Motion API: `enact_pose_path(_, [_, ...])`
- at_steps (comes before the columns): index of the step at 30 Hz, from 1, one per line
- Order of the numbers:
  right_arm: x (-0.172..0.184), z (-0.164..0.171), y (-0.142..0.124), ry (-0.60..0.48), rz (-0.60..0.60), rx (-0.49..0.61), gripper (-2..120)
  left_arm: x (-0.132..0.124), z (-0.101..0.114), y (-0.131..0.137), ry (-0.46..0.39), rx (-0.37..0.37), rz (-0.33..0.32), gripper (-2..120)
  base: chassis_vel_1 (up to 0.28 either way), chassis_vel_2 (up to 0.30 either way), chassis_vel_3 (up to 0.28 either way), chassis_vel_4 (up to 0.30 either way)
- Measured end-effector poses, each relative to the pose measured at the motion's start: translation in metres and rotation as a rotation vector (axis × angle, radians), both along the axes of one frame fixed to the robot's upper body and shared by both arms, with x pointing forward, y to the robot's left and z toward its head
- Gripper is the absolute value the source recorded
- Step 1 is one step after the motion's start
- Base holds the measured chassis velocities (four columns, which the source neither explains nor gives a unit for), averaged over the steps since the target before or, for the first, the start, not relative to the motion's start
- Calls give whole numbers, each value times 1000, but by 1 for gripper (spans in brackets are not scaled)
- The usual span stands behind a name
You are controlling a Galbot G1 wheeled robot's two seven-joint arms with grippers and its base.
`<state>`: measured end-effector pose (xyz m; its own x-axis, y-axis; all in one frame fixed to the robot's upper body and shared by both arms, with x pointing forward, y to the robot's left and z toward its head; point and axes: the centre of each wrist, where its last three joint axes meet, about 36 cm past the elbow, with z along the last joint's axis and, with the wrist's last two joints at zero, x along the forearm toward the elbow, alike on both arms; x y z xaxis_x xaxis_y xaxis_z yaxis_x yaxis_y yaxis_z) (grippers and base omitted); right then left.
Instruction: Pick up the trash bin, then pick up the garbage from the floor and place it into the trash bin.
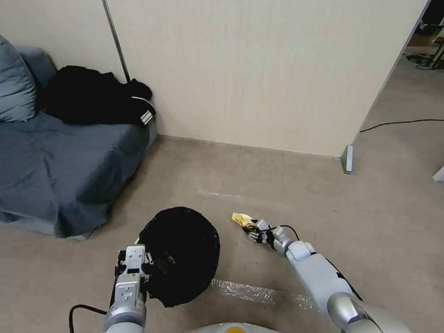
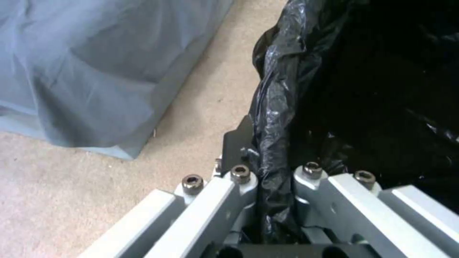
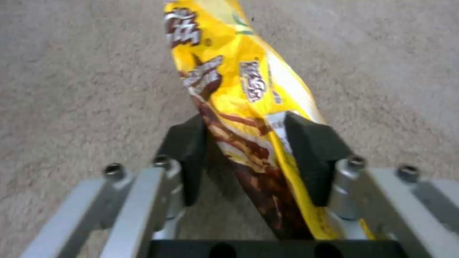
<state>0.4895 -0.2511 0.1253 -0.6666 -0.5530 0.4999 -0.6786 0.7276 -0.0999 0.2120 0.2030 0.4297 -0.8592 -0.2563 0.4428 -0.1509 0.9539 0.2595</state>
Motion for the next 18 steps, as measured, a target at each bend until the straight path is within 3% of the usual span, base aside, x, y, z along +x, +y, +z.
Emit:
enact_pose_path(5, [3,4,0,-17,-6,2,18,1,1,0,-4,-3,0,1,0,0,0,0])
enact_pose_path(6, [2,4,-1,-19,-10,1,10,1,1,0,-5,-4,-1,1,0,0,0,0])
enact_pose_path(9, [0,3,-3,-20,-15,-3,2,1,1,-1,-7,-5,-1,1,0,0,0,0])
enact_pose_path(18, [-8,-1,-7,-33,-41,-6,0,1,1,-1,-8,-8,-4,1,0,0,0,0])
